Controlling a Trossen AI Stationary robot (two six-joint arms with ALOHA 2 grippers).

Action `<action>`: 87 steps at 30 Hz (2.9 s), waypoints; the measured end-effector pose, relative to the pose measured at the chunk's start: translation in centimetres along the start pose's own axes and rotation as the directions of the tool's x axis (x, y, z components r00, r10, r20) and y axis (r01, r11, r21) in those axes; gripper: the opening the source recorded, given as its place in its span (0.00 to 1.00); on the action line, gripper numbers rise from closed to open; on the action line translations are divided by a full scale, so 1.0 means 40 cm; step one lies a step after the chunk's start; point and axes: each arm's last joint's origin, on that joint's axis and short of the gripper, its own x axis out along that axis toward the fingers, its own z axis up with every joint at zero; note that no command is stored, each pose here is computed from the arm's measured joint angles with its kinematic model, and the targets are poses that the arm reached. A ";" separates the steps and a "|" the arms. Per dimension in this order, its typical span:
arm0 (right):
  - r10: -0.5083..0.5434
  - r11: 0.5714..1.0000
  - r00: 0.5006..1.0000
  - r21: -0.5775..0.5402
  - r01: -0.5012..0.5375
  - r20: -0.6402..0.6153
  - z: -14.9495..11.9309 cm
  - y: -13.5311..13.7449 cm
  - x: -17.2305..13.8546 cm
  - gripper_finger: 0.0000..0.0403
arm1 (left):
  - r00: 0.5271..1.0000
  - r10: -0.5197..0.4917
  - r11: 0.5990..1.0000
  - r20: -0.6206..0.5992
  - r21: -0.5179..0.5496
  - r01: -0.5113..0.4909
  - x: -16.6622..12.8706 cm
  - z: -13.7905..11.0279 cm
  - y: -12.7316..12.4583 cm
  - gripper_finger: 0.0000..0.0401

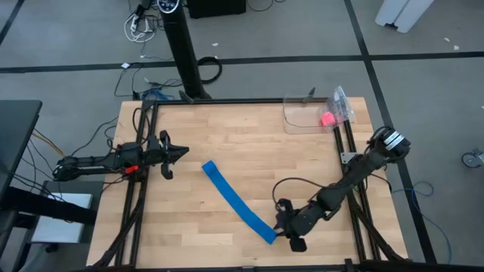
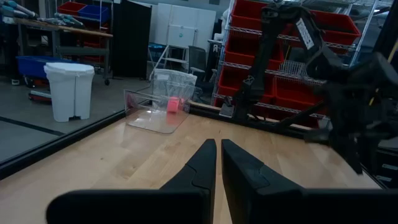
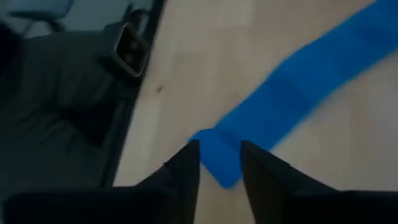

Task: Roll bandage
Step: Roll the blue bandage

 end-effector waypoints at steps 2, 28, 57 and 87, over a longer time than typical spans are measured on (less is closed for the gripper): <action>0.013 1.000 1.000 0.003 -0.013 -0.006 -0.007 -0.012 0.038 0.15 | 1.000 0.001 1.000 -0.001 0.000 -0.001 0.000 0.000 0.000 0.08; 0.066 0.945 0.993 0.325 -0.031 -0.098 -0.051 0.032 0.043 0.11 | 0.999 0.027 0.999 -0.032 -0.018 -0.028 0.000 -0.008 0.003 0.08; 0.027 0.783 0.986 0.616 0.081 -0.164 -0.024 -0.051 0.054 0.28 | 0.999 0.025 0.999 -0.040 -0.043 -0.027 0.000 -0.010 0.003 0.08; 0.057 0.757 0.989 0.651 0.044 -0.134 -0.038 -0.064 0.059 0.27 | 0.999 0.026 0.999 -0.044 -0.043 -0.028 0.000 -0.011 0.003 0.08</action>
